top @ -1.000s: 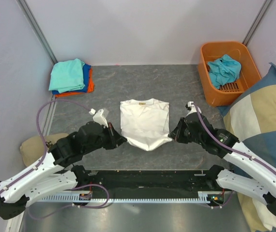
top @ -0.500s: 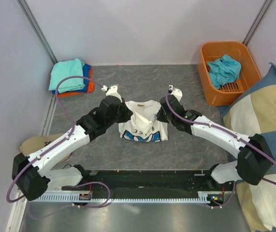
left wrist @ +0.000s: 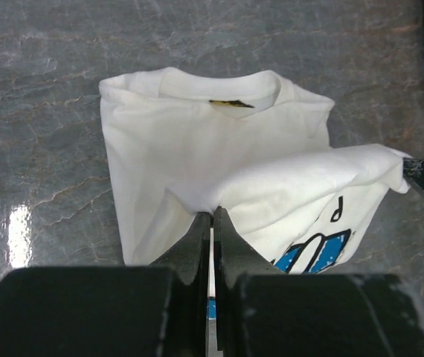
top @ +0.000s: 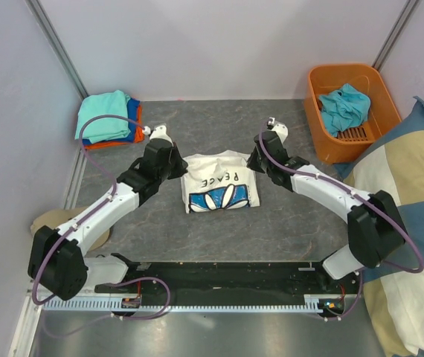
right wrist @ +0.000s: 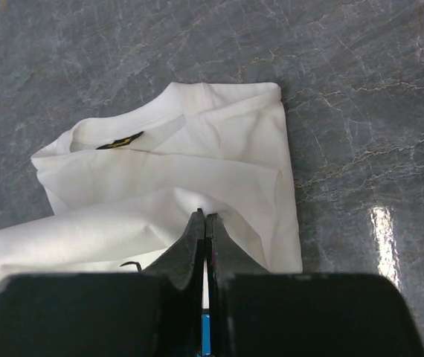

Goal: Fold and stack the t-shirts
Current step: Fold the tshirt

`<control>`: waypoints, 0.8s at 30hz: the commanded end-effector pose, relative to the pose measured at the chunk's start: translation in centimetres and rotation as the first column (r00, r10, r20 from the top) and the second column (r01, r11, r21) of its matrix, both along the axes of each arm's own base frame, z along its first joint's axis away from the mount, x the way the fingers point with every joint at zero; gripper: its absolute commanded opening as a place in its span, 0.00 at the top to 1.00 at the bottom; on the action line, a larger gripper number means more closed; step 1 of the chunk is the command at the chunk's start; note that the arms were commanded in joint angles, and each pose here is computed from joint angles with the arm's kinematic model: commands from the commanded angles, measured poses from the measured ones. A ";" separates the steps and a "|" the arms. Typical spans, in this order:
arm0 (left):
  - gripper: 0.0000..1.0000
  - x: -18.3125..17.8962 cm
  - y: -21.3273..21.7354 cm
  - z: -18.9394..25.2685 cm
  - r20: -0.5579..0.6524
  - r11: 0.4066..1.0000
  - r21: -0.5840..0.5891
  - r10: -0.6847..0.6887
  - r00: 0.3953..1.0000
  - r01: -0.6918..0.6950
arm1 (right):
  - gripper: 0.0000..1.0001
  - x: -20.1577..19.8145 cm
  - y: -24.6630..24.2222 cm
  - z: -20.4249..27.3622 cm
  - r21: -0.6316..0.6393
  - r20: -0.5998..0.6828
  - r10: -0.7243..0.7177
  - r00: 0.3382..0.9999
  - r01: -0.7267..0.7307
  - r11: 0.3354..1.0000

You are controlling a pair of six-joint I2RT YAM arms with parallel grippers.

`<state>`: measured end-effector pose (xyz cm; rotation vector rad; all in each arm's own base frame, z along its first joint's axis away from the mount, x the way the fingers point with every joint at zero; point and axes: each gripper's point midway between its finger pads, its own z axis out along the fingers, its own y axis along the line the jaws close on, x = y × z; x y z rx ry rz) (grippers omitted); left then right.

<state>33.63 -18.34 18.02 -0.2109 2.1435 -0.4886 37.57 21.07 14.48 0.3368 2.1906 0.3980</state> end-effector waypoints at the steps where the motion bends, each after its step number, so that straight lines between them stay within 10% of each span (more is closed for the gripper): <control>1: 0.98 0.7 0.2 -1.7 0.010 0.999 0.033 -0.026 1.000 0.026 | 1.00 2.9 0.4 0.6 0.012 0.053 0.005 0.999 -0.006 1.000; 20: 0.98 3.7 2.9 -7.0 -0.083 0.997 0.058 0.059 0.995 -0.054 | 1.00 9.3 0.3 -2.5 0.030 0.034 0.001 0.999 -0.002 1.000; 23: 0.79 5.1 4.4 -7.6 -0.074 0.990 0.081 0.123 0.990 -0.117 | 0.77 10.8 -0.3 -2.9 0.035 0.058 0.000 0.998 -0.002 0.999; 24: 0.44 5.7 5.3 -7.5 -0.065 0.982 0.087 0.172 0.983 -0.166 | 0.67 11.3 -0.9 -2.7 0.038 0.070 -0.015 0.997 0.012 0.999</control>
